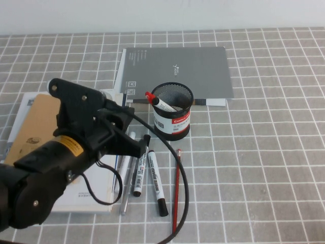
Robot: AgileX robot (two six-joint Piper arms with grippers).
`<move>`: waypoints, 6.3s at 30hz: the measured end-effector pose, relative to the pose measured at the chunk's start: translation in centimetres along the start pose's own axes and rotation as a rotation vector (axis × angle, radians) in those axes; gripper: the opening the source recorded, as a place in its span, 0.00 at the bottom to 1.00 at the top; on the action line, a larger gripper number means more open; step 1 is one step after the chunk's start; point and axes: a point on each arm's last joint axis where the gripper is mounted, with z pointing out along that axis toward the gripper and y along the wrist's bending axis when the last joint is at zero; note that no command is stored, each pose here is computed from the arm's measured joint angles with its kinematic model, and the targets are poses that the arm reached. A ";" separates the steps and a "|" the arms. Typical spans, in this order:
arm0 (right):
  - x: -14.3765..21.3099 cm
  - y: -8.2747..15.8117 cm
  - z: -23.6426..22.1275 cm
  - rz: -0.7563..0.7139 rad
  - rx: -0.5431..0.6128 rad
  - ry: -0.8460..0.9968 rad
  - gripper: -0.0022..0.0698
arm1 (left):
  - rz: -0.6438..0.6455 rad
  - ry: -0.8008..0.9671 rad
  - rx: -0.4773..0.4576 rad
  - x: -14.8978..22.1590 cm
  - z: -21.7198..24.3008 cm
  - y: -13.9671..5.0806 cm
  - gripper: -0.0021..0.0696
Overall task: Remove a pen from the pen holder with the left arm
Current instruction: 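Take a marker out of the pen holder and lay it on the table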
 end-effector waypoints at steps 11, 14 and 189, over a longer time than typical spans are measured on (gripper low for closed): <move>0.0 0.0 0.0 0.000 0.000 0.000 0.01 | -0.047 0.014 -0.025 0.1 0.0 0.1 0.02; 0.0 0.0 0.0 0.000 0.000 0.000 0.01 | -0.047 0.014 -0.025 0.1 0.0 0.1 0.02; 0.0 0.0 0.0 0.000 0.000 0.000 0.01 | -0.380 0.833 0.591 -1.7 10.4 -0.4 0.18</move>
